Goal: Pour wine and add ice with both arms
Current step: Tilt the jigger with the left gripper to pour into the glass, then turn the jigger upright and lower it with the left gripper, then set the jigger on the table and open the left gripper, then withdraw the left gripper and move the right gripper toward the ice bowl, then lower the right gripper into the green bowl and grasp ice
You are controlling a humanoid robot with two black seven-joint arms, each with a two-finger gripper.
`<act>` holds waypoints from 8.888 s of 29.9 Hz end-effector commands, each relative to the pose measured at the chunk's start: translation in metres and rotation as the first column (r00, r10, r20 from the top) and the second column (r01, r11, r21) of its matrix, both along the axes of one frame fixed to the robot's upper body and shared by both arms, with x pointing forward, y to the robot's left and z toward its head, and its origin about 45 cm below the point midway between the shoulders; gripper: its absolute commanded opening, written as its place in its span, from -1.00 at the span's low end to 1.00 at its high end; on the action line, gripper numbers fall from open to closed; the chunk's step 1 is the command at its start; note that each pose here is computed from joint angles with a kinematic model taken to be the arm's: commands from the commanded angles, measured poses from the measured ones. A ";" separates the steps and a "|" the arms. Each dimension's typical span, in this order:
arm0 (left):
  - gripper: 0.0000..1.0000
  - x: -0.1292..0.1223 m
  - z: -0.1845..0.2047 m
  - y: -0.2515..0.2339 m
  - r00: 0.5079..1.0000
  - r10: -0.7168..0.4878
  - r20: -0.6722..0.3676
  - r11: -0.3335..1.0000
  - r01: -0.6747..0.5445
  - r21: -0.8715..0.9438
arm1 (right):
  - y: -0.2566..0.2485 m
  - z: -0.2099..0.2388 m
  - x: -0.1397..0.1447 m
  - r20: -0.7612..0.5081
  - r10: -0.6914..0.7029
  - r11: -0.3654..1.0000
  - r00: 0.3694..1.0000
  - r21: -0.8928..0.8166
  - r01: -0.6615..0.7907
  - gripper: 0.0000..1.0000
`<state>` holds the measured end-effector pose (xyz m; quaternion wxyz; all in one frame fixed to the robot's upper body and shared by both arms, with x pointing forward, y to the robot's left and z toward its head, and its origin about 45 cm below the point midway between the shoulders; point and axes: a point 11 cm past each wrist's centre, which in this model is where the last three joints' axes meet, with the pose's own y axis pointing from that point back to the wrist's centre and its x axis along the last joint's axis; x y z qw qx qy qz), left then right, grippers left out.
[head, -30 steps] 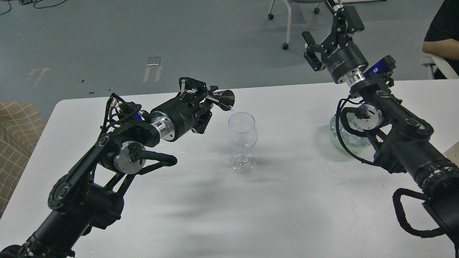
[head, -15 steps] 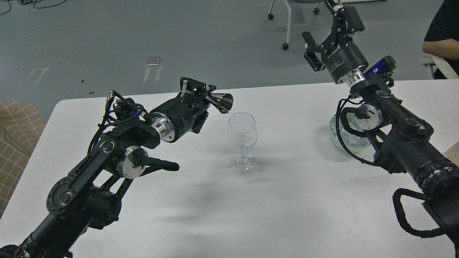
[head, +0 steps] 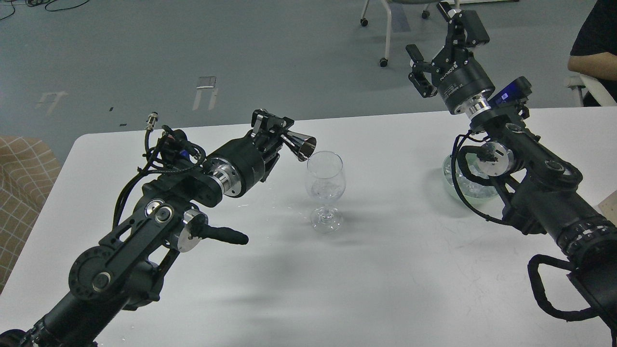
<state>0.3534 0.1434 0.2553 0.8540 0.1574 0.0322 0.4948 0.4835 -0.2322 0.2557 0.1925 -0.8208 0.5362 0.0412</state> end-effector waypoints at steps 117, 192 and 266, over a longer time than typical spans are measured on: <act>0.75 -0.048 -0.143 0.253 0.656 0.262 -0.708 0.047 -0.742 -0.669 | 0.002 -0.014 -0.006 -0.029 0.000 1.000 1.000 0.007 0.000 1.00; 0.97 0.044 -0.005 0.329 0.804 0.518 0.293 0.832 -0.394 -0.390 | -0.004 -0.010 -0.004 -0.018 -0.001 1.000 1.000 -0.009 0.001 1.00; 0.97 0.078 -0.035 0.220 0.957 0.224 0.182 0.953 -0.177 -0.245 | -0.153 -0.139 -0.128 -0.004 0.353 -0.344 0.936 -0.930 0.126 0.26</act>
